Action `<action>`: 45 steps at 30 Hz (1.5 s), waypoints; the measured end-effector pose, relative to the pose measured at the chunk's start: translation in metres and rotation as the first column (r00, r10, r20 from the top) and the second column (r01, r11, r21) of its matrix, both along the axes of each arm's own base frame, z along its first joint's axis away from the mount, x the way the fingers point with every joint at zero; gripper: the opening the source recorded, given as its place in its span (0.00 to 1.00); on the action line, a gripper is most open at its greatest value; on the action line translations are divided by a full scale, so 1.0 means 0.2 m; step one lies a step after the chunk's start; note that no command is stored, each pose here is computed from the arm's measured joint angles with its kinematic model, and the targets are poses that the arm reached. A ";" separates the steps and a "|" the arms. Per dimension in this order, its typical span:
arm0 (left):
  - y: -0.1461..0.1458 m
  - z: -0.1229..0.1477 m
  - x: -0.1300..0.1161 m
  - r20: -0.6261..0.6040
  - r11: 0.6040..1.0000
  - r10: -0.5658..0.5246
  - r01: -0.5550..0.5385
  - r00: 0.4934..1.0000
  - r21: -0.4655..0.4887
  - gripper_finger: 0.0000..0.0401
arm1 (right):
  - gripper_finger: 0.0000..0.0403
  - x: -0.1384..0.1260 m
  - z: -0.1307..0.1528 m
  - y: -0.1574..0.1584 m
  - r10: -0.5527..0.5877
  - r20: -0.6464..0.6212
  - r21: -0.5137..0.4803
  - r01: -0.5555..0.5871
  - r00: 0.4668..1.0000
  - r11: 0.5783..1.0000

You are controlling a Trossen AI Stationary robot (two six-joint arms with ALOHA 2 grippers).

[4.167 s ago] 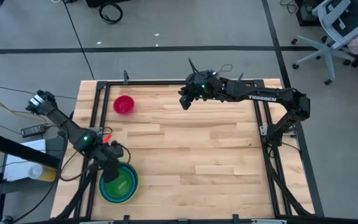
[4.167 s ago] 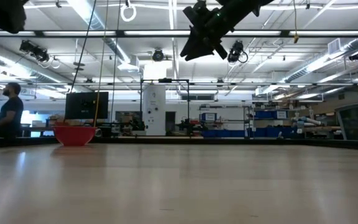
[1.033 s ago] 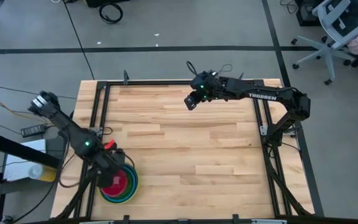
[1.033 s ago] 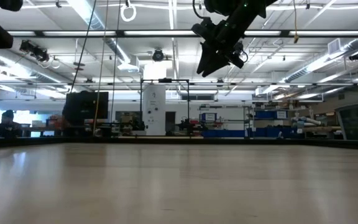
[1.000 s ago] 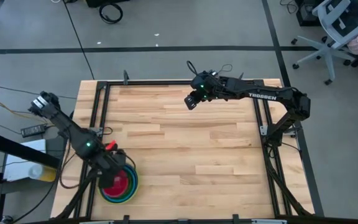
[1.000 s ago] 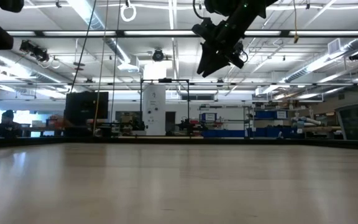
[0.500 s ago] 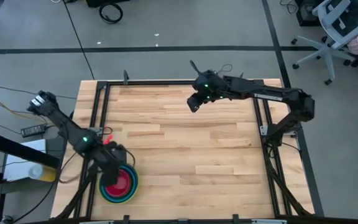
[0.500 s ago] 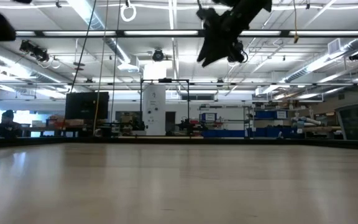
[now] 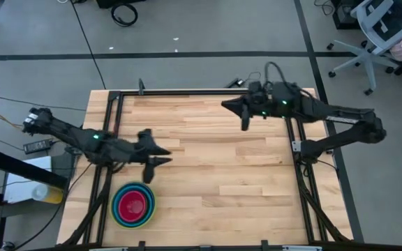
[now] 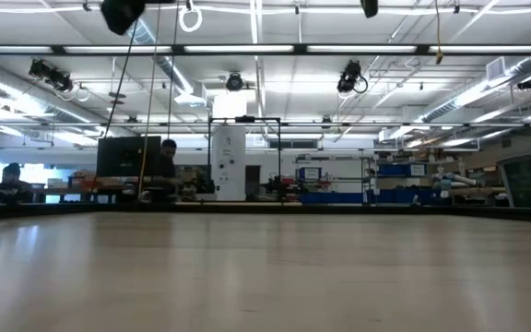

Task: Nest bowls inside each other
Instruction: Return to Home Position

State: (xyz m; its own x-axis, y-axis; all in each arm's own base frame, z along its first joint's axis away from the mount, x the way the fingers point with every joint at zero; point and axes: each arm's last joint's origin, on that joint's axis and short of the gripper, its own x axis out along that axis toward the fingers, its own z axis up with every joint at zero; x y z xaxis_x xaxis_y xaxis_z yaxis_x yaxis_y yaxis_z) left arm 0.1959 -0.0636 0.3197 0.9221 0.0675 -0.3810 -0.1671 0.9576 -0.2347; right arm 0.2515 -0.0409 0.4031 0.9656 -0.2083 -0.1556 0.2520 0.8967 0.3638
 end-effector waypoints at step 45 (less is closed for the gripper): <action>0.24 -0.61 -0.47 0.499 0.992 -0.006 -0.059 0.867 0.114 0.00 | 0.01 -0.73 -1.05 0.21 0.204 0.236 -0.128 -0.178 0.950 0.976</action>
